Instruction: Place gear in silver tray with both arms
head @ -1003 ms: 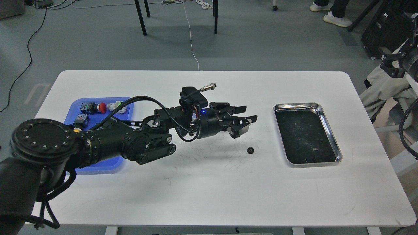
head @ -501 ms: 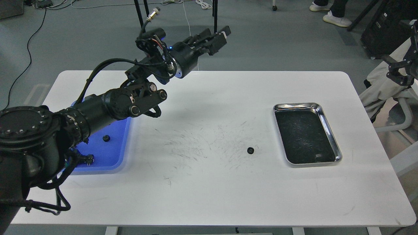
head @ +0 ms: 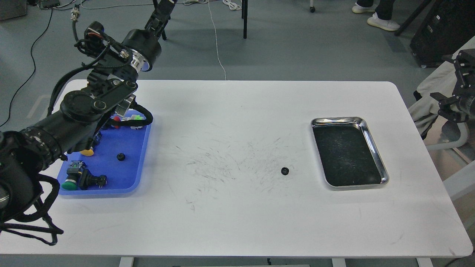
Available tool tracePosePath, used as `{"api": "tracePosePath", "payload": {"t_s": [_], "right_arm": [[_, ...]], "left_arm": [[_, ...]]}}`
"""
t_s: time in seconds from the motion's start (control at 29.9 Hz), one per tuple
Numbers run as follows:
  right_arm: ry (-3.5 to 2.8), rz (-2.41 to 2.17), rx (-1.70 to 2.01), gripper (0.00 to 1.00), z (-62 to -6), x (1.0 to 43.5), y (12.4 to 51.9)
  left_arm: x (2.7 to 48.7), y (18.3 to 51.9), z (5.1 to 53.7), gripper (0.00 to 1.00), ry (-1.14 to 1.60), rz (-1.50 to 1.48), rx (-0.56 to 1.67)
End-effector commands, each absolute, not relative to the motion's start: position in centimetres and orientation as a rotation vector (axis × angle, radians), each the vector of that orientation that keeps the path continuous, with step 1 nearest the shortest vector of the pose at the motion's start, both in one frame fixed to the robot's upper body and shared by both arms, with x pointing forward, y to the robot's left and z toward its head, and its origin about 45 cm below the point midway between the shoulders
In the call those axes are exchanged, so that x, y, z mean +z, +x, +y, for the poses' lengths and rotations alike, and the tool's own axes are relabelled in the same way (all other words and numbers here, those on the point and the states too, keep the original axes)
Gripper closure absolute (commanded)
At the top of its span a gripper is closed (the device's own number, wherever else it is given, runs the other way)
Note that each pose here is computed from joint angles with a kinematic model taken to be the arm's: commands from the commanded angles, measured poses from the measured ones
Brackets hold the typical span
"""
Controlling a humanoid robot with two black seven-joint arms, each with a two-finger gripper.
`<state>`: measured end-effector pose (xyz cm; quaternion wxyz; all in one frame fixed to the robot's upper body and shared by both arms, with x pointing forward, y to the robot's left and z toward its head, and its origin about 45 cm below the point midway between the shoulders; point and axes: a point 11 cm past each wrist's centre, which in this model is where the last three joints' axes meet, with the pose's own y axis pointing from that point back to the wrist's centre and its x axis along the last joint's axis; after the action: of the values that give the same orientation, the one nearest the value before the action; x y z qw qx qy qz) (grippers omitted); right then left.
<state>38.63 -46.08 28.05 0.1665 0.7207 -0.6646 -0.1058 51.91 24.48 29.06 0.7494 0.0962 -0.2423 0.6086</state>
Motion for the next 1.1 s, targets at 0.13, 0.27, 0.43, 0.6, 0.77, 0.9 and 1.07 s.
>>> {"api": "tracePosePath", "payload": {"t_s": [0.13, 0.27, 0.43, 0.6, 0.77, 0.9, 1.07], "right_arm": [[1.938, -1.556, 0.057, 0.04, -45.0, 28.7, 38.3], [1.864, -1.355, 0.249, 0.04, -43.6, 29.5, 39.0], [1.816, -1.189, 0.37, 0.04, -41.6, 30.2, 40.2], [1.793, -1.02, 0.497, 0.04, -38.9, 30.8, 41.4], [1.784, -0.811, 0.637, 0.04, -35.2, 30.6, 42.3], [1.74, -0.62, 0.757, 0.04, -32.6, 29.9, 42.6], [1.703, -0.442, 0.855, 0.04, -30.5, 28.8, 42.5]], "left_arm": [[29.4, 51.8, 29.1, 0.15, 0.21, -0.49, 1.415], [29.8, 51.7, 30.2, 0.14, 0.214, -0.494, 1.43], [30.1, 51.7, 31.2, 0.14, 0.221, -0.502, 1.445], [30.4, 51.6, 31.8, 0.14, 0.224, -0.509, 1.454], [30.7, 51.6, 32.3, 0.14, 0.227, -0.517, 1.46], [30.8, 51.6, 32.5, 0.14, 0.229, -0.519, 1.462], [30.8, 51.6, 32.5, 0.14, 0.23, -0.52, 1.461]]}}
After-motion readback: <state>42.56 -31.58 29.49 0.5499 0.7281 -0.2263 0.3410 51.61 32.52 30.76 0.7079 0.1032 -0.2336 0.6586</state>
